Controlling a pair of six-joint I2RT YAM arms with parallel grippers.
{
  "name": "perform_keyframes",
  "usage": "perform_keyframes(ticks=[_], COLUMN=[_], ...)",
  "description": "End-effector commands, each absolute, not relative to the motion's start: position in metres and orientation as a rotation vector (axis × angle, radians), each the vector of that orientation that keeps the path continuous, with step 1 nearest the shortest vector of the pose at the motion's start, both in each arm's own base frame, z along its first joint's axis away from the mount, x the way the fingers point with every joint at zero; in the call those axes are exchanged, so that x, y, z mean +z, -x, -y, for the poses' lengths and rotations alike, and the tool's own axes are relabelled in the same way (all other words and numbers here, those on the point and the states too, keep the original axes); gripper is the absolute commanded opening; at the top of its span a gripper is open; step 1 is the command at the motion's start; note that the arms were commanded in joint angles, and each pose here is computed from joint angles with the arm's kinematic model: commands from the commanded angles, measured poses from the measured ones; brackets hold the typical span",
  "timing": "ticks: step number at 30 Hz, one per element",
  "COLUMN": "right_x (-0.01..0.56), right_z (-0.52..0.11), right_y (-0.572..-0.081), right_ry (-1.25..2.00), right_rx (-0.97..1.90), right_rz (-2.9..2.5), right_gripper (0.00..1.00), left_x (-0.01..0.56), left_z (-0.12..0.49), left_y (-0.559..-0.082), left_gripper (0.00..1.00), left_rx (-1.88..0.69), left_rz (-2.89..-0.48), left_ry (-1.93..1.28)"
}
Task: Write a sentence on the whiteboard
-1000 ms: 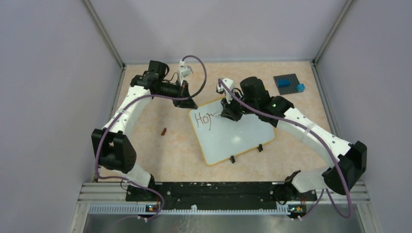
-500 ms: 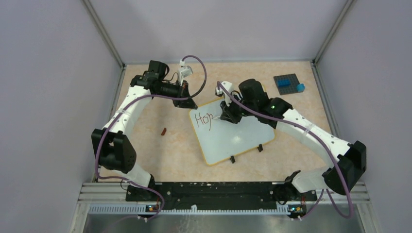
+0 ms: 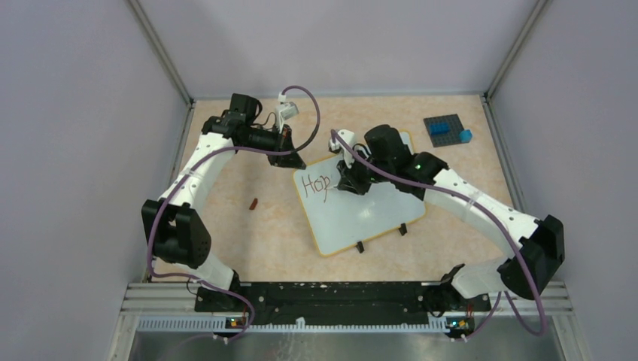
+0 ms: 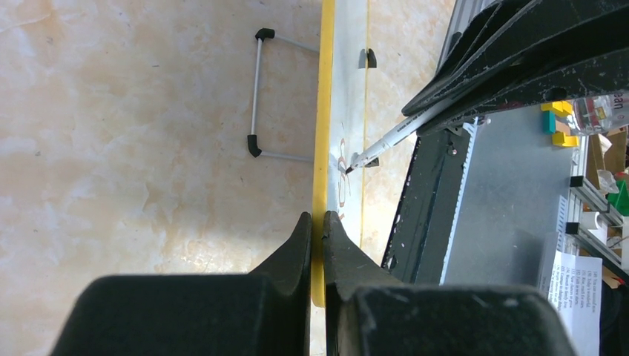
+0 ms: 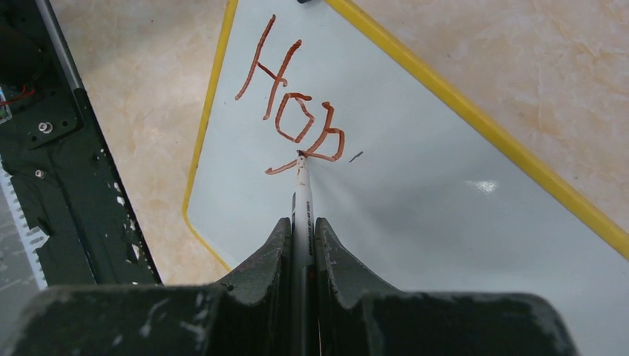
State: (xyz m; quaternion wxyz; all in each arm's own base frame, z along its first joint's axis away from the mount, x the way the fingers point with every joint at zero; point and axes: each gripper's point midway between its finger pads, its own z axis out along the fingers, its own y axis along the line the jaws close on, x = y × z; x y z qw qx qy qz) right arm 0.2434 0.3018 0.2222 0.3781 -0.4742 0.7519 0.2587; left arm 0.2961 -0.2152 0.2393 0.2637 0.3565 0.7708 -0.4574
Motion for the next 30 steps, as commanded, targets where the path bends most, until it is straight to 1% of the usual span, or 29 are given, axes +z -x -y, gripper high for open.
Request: perform_keyframes(ticks=[1, 8, 22, 30], right_x=[0.265, 0.261, 0.257, 0.251], right_z=[-0.293, -0.277, -0.291, -0.287], right_y=[-0.248, -0.260, -0.270, -0.272], right_ry=[1.151, 1.119, 1.126, 1.128], right_rx=[0.665, 0.598, 0.627, 0.596], right_rz=[-1.830, -1.855, -1.851, -1.864], right_gripper=[0.00, 0.00, 0.00, 0.00], left_x=[0.231, 0.231, 0.230, 0.228], left_z=[0.221, 0.222, 0.221, 0.221], left_y=[-0.278, -0.278, -0.278, -0.278], left_gripper=[0.00, 0.00, 0.00, 0.00], left_rx=[-1.287, -1.290, -1.284, -1.284], left_rz=[-2.134, -2.132, -2.133, -2.141], left_ry=[-0.982, -0.984, -0.987, -0.983])
